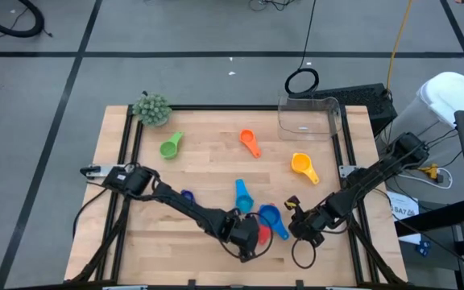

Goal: Nest measuring cups in basket
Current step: Stack the blue measuring cup on top of the red measuring cup, then stack the yellow measuring cup on top of the blue measuring cup

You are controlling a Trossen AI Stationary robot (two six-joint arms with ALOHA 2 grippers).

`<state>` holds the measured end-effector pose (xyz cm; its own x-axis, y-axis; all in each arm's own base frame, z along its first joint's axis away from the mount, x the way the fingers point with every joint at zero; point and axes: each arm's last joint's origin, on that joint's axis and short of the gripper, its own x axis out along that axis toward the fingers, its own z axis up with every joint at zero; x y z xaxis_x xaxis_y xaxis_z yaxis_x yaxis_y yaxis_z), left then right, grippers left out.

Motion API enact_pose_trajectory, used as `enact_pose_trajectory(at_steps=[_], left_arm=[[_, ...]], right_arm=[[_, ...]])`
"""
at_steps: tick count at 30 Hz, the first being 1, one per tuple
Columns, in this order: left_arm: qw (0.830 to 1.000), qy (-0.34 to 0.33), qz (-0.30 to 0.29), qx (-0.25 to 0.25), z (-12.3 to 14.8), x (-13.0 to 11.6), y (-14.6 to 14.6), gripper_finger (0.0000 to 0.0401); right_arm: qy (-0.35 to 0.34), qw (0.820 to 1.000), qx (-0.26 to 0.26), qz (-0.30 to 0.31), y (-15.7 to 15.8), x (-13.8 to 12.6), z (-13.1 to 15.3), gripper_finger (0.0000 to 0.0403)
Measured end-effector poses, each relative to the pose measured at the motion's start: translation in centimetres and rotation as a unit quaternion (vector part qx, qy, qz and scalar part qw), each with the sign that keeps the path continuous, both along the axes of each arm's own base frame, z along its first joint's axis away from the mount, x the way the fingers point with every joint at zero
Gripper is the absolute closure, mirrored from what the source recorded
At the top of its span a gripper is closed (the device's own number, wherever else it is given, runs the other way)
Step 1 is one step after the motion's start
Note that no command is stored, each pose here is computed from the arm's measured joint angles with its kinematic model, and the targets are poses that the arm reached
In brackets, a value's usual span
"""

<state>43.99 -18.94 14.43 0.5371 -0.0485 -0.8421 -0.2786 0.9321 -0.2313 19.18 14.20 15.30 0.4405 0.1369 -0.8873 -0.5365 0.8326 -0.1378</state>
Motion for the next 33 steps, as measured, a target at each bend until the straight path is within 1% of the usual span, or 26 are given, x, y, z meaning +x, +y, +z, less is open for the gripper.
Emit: enact_pose_trajectory(at_steps=[3, 5, 11, 15, 19, 24, 26, 29, 31, 33], left_arm=[[0.999, -0.033, 0.014, -0.007, 0.6, 0.6, 0.1, 0.0398], [0.999, -0.041, 0.023, -0.006, 0.7, 0.7, 0.3, 0.0398], [0.996, -0.075, 0.033, -0.024, 1.1, 1.4, 0.3, 0.0399], [0.994, -0.096, 0.041, -0.025, 1.4, 1.7, 0.4, 0.0399], [0.994, -0.095, 0.046, -0.023, 1.4, 1.9, 0.9, 0.0400], [0.995, -0.092, 0.043, -0.018, 1.3, 1.9, 1.1, 0.0400], [0.995, -0.091, 0.042, -0.018, 1.3, 1.9, 1.1, 0.0400], [0.997, -0.060, 0.040, -0.006, 1.4, 1.2, 1.3, 0.0400], [0.998, -0.042, 0.040, 0.004, 1.7, 0.8, 1.4, 0.0400], [0.999, -0.036, 0.040, 0.008, 2.2, 0.5, 1.6, 0.0400]], right_arm=[[-0.024, 1.000, 0.020, 0.000, 0.4, 0.5, 0.0, 0.0403], [-0.038, 0.999, 0.030, 0.003, 0.8, 0.9, -0.1, 0.0403], [-0.031, 0.999, 0.019, 0.013, 1.3, 1.1, -1.1, 0.0403], [-0.056, 0.998, 0.017, 0.011, 1.3, 1.6, -0.7, 0.0403], [-0.086, 0.996, 0.025, 0.015, 1.5, 2.9, 0.7, 0.0403], [-0.092, 0.995, 0.020, 0.016, 1.2, 3.7, 1.5, 0.0403], [-0.078, 0.997, 0.007, 0.013, 0.9, 3.6, 1.4, 0.0403], [-0.053, 0.998, -0.035, 0.002, 0.3, 2.8, 1.3, 0.0403], [-0.058, 0.998, -0.039, -0.006, 0.0, 2.4, 1.9, 0.0403], [-0.069, 0.997, -0.027, -0.012, -0.2, 2.1, 2.8, 0.0403]])
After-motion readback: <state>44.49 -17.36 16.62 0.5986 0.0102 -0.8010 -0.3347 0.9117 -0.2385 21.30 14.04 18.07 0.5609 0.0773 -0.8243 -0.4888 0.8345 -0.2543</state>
